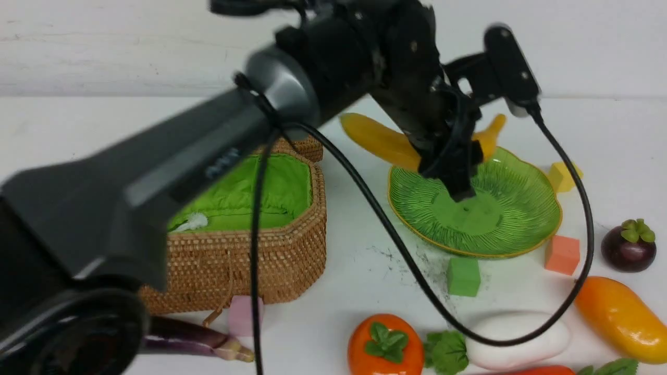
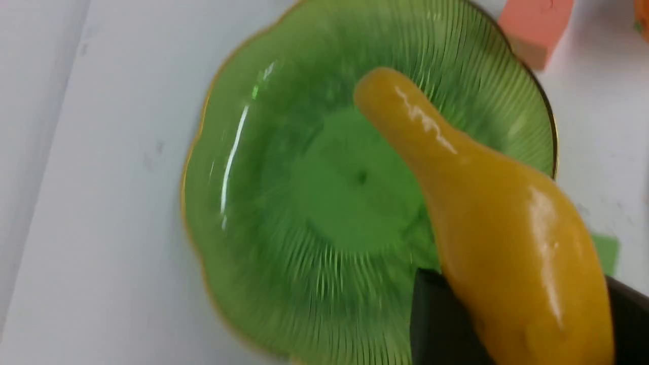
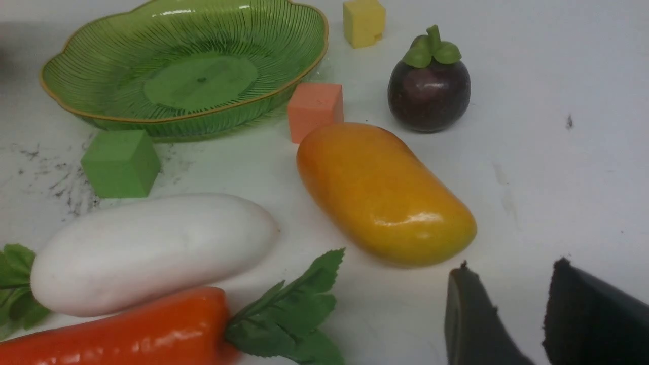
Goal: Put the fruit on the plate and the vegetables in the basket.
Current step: Use the left arm to grab a banana and put it into the right plate
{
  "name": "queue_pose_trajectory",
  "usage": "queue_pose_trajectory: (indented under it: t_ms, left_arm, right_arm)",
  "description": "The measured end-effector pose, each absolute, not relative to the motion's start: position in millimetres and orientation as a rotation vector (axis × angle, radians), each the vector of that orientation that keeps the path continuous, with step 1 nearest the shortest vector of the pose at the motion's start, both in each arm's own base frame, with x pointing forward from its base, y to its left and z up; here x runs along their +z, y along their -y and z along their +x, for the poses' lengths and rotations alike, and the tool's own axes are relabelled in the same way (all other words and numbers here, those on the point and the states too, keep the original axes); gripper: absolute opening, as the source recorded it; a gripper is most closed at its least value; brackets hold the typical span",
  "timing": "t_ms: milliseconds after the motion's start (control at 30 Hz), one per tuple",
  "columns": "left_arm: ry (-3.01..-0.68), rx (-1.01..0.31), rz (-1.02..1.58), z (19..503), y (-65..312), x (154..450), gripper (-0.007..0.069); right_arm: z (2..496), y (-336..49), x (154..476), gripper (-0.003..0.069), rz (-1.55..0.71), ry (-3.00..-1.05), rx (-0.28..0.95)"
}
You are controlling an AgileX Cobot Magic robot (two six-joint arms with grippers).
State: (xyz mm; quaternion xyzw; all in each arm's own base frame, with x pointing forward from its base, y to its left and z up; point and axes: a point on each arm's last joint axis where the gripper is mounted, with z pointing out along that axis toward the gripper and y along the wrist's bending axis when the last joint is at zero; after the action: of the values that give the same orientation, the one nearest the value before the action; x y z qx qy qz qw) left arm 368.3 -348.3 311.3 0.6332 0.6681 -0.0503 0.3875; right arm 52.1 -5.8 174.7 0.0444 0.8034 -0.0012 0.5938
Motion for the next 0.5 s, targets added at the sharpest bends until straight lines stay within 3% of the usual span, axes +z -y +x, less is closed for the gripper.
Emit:
queue_pose_trajectory:
  t_ms: [300,500]
  left_arm:
    - [-1.608,-0.28,1.686,383,380,242,0.0309]
    - [-1.573,-0.271,1.707,389,385,221,0.0309]
  right_arm:
    - [52,6,175,0.0242,0.103,-1.867,-0.003]
    - [52,6,175,0.0242,0.103,-1.867,-0.003]
